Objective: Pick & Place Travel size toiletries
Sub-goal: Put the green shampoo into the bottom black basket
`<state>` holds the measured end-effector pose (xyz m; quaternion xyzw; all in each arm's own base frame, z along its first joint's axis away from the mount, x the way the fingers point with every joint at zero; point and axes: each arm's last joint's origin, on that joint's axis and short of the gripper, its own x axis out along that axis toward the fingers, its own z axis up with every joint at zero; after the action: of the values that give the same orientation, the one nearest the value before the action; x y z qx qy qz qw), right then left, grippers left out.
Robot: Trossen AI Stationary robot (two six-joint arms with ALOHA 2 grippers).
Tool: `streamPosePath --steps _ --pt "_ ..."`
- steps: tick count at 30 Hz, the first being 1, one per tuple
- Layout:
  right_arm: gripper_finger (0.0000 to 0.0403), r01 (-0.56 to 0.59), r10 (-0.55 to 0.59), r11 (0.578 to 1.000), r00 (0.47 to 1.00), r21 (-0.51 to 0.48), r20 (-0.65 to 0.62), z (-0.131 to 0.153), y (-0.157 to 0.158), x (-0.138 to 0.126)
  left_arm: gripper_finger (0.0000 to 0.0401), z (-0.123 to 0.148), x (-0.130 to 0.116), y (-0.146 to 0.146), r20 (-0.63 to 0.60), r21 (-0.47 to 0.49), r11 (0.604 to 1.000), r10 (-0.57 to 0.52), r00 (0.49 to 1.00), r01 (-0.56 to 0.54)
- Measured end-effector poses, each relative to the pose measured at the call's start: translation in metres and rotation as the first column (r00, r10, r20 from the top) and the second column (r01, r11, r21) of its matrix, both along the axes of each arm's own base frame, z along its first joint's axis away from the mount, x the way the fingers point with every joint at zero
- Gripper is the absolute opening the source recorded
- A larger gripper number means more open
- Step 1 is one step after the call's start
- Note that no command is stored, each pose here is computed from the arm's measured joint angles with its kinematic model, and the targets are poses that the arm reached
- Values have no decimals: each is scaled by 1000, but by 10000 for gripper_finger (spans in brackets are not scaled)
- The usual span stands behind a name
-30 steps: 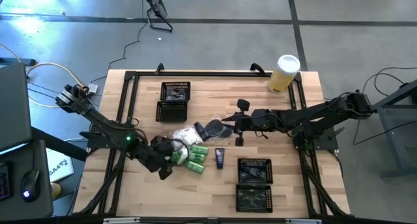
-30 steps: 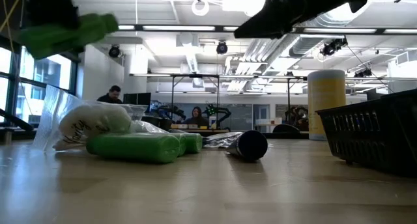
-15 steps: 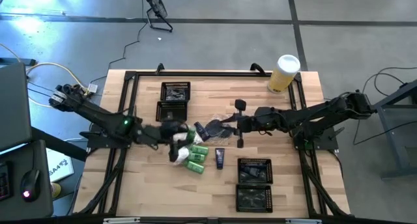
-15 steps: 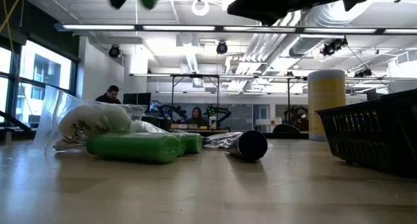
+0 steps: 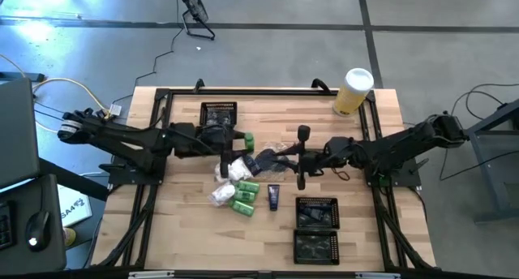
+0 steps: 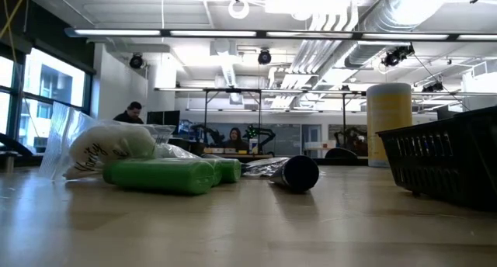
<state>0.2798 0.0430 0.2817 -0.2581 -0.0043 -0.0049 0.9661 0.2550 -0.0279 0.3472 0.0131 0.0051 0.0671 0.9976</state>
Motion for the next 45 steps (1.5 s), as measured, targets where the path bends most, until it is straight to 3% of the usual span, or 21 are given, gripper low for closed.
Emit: streamPosePath --steps 4,13,20,24,28,37,45 --pt "66 4 -4 1000 1000 18 15 1 0 0 186 -2 3 1 -14 56 997 -50 999 51" --pt "88 -34 23 967 998 251 50 5 -8 1 186 -3 4 -1 -20 84 991 -100 995 102" --pt "195 -57 42 926 998 374 47 -1 -11 7 186 -4 4 -2 -34 108 986 -124 992 127" --pt "261 -48 33 877 999 479 40 -5 -15 13 186 -5 4 -2 -40 108 986 -125 991 128" --pt "300 -32 20 850 999 525 27 -9 -21 26 186 -6 4 -2 -59 108 986 -124 990 130" --pt "303 -124 123 816 992 565 41 -3 -25 61 186 -8 4 -2 -79 108 985 -124 989 132" --pt "302 -103 144 815 989 570 -27 -13 -22 66 186 -9 4 -2 -89 126 983 -123 988 134"
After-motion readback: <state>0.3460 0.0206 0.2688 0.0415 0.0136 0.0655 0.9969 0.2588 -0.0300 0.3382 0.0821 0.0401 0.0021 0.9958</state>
